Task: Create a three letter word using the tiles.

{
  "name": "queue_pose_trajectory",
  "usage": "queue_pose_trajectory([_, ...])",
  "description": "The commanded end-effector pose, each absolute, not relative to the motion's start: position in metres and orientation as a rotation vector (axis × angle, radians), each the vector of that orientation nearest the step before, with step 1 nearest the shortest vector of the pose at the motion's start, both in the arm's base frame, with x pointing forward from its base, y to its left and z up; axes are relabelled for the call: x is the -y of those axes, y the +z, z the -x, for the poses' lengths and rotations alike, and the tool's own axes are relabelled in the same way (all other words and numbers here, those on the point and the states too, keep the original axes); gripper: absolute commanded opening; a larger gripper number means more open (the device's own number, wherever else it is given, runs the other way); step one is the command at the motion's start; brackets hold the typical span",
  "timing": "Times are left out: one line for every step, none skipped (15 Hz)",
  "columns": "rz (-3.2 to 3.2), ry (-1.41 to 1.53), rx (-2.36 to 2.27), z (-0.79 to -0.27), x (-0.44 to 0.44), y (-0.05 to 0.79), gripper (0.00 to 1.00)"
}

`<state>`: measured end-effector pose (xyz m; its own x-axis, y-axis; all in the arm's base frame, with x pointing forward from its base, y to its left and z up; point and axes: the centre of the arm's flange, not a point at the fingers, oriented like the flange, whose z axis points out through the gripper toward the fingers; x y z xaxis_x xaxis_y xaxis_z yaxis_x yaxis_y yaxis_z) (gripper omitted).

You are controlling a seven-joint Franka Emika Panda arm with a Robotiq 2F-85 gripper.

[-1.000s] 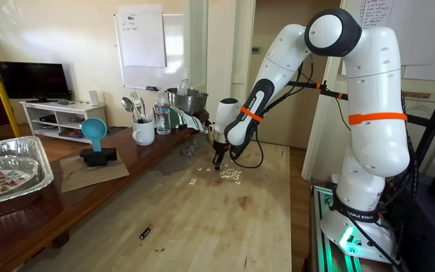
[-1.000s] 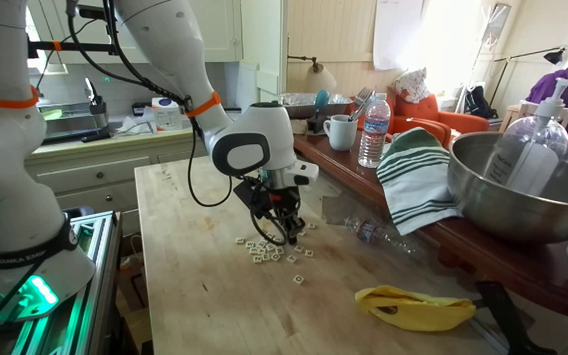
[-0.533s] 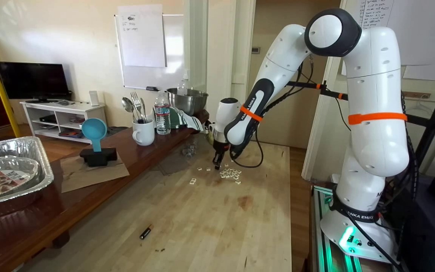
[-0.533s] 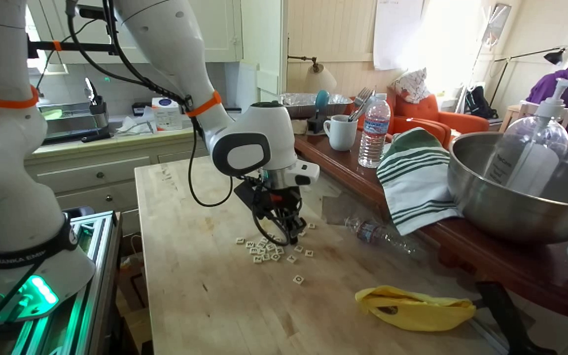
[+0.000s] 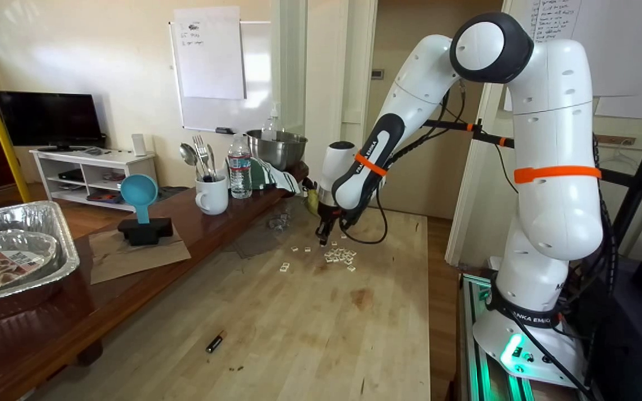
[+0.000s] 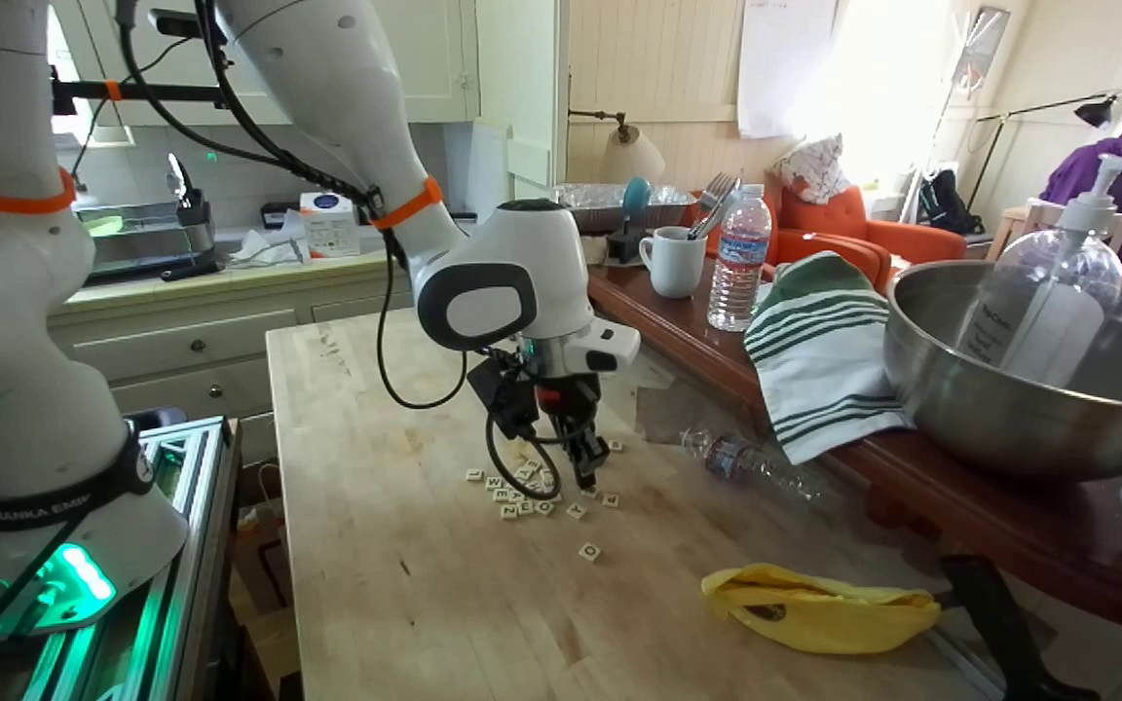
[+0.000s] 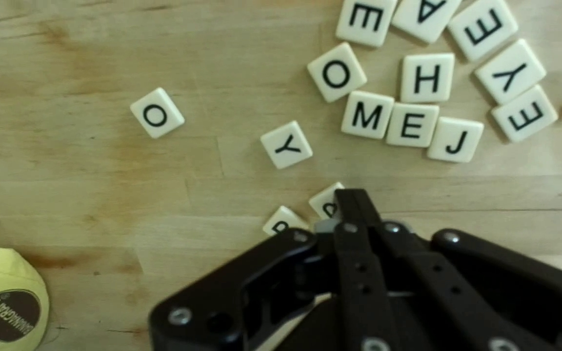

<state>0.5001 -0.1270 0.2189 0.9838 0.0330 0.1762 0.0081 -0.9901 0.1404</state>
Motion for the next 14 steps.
queue_pose_trajectory([-2.993,0.301,0.088,-0.499,0.135,0.215,0.00])
queue_pose_trajectory([-2.994,0.308,0.113,-0.500,0.138,0.213,0.00])
queue_pose_trajectory([-2.993,0.311,0.138,-0.500,0.139,0.212,0.00])
queue_pose_trajectory([-2.997,0.307,0.149,-0.501,0.140,0.211,0.00])
queue_pose_trajectory([-2.998,0.299,0.155,-0.501,0.140,0.210,0.00])
queue_pose_trajectory([-2.997,0.289,0.158,-0.501,0.140,0.207,0.00])
queue_pose_trajectory([-2.998,0.275,0.152,-0.502,0.139,0.205,0.00])
queue_pose_trajectory([-3.005,0.257,0.133,-0.502,0.137,0.202,0.00])
queue_pose_trajectory([-3.012,0.244,0.105,-0.503,0.135,0.201,0.00])
queue_pose_trajectory([-3.016,0.238,0.081,-0.504,0.132,0.200,0.00])
queue_pose_trajectory([-3.023,0.232,0.045,-0.504,0.128,0.199,0.00])
queue_pose_trajectory([-3.033,0.225,-0.001,-0.505,0.122,0.199,0.00])
queue_pose_trajectory([-3.038,0.222,-0.054,-0.506,0.117,0.199,0.00])
queue_pose_trajectory([-3.040,0.218,-0.133,-0.505,0.109,0.199,0.00])
